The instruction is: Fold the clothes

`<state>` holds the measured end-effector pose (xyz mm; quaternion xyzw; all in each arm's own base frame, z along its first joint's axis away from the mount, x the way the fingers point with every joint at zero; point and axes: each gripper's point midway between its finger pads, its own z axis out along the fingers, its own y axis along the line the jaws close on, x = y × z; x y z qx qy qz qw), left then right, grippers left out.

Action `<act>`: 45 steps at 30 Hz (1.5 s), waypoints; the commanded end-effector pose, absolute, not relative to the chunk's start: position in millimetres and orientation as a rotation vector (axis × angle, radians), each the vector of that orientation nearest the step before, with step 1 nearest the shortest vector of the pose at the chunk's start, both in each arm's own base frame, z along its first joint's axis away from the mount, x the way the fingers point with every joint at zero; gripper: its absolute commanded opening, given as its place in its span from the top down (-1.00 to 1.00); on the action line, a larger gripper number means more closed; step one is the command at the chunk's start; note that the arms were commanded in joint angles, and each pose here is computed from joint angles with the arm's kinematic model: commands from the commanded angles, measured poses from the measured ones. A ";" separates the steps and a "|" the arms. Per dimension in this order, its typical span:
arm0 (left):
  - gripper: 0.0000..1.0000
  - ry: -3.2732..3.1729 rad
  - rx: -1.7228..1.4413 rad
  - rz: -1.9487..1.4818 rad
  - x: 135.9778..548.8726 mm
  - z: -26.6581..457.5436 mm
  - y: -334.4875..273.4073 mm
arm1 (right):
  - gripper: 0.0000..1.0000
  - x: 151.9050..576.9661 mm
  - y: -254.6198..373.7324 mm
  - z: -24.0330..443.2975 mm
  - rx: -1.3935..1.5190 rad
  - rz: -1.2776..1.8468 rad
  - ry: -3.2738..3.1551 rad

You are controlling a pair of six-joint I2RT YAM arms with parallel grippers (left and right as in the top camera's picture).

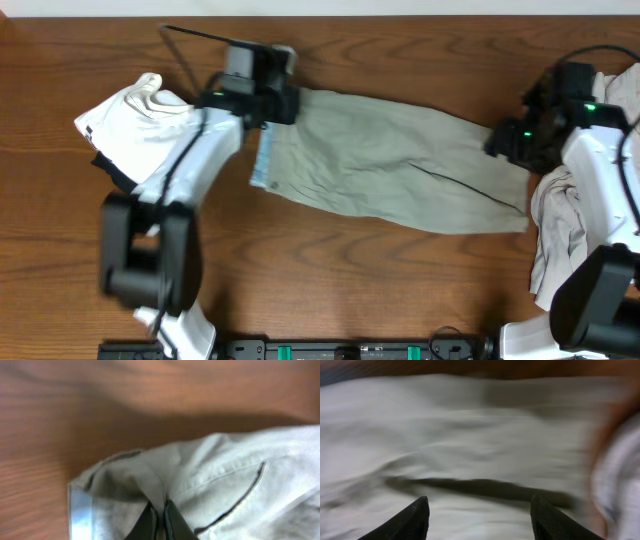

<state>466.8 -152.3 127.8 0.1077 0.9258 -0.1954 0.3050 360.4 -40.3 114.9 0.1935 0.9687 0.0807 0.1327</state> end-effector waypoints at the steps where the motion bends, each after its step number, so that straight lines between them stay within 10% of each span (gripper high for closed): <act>1: 0.88 2.409 0.282 -0.473 458.5 165.9 -134.0 | -0.26 354.3 -76.6 116.6 0.704 0.170 2.777; 16: 0.88 2.445 0.307 -0.423 444.1 169.8 -126.1 | 0.04 370.9 -76.5 47.7 0.665 0.420 2.870; 22: 0.88 2.454 0.307 -0.423 442.4 168.5 -125.8 | 0.51 397.0 -52.5 35.6 0.567 0.616 2.805; 36: 0.88 2.456 0.307 -0.423 442.0 168.3 -125.7 | 0.27 415.3 -52.6 15.3 0.474 0.582 2.782; 45: 0.87 2.457 0.307 -0.423 441.1 168.9 -125.6 | 0.85 425.7 -31.4 29.7 0.398 0.769 2.701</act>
